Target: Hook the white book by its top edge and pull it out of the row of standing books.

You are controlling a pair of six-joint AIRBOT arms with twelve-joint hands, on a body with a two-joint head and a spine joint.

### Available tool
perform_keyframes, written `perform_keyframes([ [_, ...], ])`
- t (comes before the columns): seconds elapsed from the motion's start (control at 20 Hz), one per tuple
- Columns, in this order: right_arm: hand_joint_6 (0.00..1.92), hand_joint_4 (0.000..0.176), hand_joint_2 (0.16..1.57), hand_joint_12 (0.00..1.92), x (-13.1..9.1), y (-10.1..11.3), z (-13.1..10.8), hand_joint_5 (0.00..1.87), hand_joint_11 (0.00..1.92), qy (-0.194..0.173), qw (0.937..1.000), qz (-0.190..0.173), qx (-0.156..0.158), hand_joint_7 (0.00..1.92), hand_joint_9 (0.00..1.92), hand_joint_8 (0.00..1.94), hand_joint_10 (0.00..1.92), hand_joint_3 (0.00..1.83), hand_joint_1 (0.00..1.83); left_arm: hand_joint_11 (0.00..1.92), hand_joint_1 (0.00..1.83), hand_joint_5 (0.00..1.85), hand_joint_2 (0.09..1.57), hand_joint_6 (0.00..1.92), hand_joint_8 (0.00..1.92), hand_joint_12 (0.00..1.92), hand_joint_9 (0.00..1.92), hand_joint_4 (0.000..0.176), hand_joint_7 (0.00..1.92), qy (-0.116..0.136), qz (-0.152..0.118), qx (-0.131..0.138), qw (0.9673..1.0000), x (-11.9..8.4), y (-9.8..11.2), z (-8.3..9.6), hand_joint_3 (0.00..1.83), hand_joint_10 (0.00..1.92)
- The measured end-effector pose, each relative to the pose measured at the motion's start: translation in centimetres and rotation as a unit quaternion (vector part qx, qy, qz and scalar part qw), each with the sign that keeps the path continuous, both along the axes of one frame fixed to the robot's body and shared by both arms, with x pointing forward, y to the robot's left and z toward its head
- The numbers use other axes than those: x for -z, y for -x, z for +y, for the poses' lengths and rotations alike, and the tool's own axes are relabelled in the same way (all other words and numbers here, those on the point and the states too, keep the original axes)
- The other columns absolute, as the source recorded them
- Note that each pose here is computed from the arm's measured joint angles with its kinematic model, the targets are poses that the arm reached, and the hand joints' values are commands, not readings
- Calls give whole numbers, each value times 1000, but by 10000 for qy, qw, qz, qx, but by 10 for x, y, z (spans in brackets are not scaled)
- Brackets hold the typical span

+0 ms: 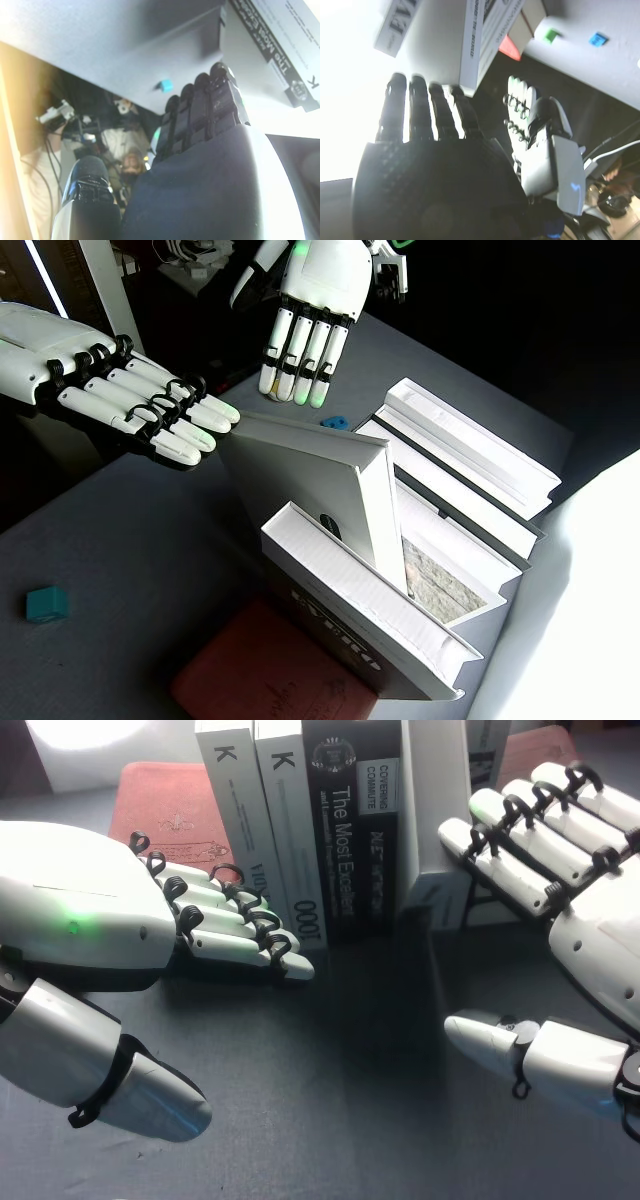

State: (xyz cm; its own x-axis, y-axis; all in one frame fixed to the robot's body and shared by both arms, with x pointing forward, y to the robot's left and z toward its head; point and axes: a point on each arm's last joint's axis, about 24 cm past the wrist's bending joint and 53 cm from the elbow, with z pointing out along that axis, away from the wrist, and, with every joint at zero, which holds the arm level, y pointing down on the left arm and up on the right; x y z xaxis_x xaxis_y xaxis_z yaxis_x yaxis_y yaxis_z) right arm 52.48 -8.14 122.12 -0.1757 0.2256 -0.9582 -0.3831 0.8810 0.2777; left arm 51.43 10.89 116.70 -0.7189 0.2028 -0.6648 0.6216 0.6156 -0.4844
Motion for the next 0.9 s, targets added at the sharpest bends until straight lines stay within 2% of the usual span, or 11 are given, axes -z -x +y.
perform_keyframes([
  [0.15,0,0,1160,0,16,2,-1,3,0,38,9995,311,2,0,0,0,0,1,0,0,0,0,1144,0,0,0,0,0,0,-1,4,1,10000,0,0,0,0,0],
  [0.2,1,0,1159,0,34,7,0,4,0,54,9977,679,-38,0,0,0,0,1,0,0,0,0,1147,0,0,0,0,0,0,4,7,3,10000,0,0,0,0,0],
  [0.25,0,0,1158,0,43,11,3,0,0,42,9960,889,-113,0,0,0,0,0,0,0,0,0,1151,0,0,0,0,0,0,-8,-6,3,10000,0,0,0,2,0],
  [0.3,1,0,1162,0,40,11,5,3,0,63,9965,816,-151,0,0,0,0,2,0,0,0,0,1151,0,0,0,0,0,0,-5,-2,3,10000,0,0,0,2,0],
  [0.35,1,0,1163,0,32,9,6,3,0,108,9980,592,-195,0,0,0,0,2,0,0,0,0,1150,0,0,0,0,0,0,18,15,4,10000,-1,1,-1,1,0],
  [0.4,0,0,1164,0,30,8,5,0,0,111,9982,559,-164,0,0,0,0,2,0,0,0,0,1154,0,0,0,0,0,0,21,19,5,10000,-1,1,-1,3,0],
  [0.75,1,0,1159,0,60,19,4,2,0,276,9939,1039,-263,0,0,0,0,0,0,0,0,0,1150,0,0,0,0,0,0,1,4,7,10000,0,0,0,1,0],
  [0.9,1,0,1155,0,66,22,4,2,0,364,9931,1071,-307,0,0,0,0,0,0,0,0,0,1154,0,0,0,0,0,0,0,5,7,10000,0,0,0,3,0],
])
